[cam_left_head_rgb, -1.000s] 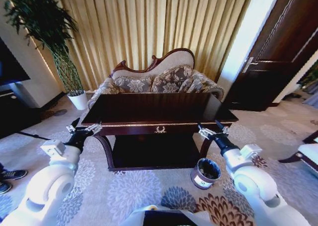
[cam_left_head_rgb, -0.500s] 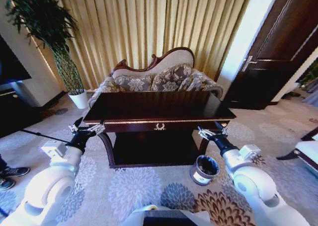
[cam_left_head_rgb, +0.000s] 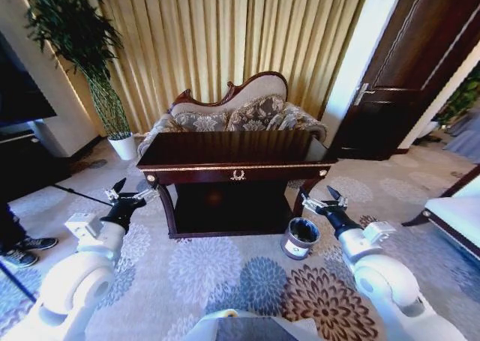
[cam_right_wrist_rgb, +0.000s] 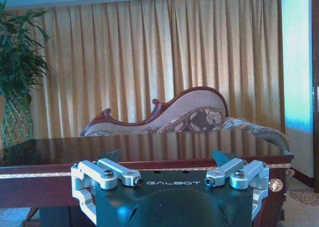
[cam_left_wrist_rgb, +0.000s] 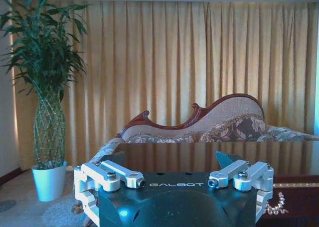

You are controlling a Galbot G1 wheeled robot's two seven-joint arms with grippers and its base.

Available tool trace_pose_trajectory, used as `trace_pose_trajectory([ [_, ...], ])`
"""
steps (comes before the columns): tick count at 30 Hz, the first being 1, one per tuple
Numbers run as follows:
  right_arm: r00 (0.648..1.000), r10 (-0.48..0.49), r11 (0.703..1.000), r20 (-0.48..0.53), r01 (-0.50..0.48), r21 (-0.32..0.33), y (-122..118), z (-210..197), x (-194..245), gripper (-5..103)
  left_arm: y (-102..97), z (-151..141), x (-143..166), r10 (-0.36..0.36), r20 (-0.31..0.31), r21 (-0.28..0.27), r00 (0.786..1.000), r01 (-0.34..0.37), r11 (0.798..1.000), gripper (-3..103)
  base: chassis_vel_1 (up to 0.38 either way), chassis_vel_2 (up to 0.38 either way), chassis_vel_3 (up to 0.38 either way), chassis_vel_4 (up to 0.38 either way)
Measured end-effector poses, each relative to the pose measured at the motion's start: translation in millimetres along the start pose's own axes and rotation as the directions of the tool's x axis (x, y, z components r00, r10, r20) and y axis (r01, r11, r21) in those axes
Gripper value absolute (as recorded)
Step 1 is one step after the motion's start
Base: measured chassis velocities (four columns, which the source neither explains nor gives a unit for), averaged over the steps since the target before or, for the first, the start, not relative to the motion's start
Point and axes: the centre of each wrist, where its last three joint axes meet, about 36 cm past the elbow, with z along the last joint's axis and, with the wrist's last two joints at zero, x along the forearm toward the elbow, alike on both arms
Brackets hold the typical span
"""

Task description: Move to the front of the table and place the trash on the table into the trash bin.

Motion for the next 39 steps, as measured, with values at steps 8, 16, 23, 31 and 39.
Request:
trace_pose_trajectory([
  [8,1.000,0.002,1.000,0.002,-0.002,0.003,-0.5,-2.0,2.2,100,0.2,0.3,0.3,-0.002,0.000,0.002,1.000,0.002,1.000,100,0.231,-0.229,-0.237,0.215],
  [16,1.000,0.008,1.000,0.001,-0.008,0.005,-1.9,-2.3,3.8,100,0.2,0.1,0.1,-0.003,0.002,0.003,1.000,0.003,1.000,100,0.224,-0.207,-0.226,0.223],
  [23,1.000,0.013,1.000,-0.001,-0.013,0.005,-3.0,-2.1,4.6,100,-0.3,0.5,0.1,-0.001,0.001,0.004,1.000,0.001,1.000,100,0.226,-0.245,-0.225,0.253],
  [31,1.000,0.019,1.000,-0.005,-0.019,0.000,-3.9,0.4,4.7,100,-0.4,0.4,0.0,-0.002,0.002,-0.001,1.000,0.002,1.000,100,0.259,-0.271,-0.262,0.256],
  [39,0.999,0.033,0.999,0.001,-0.033,0.003,-7.2,5.7,3.3,100,-0.8,1.2,0.0,-0.002,0.000,-0.001,1.000,0.002,1.000,100,0.231,-0.229,-0.211,0.245],
])
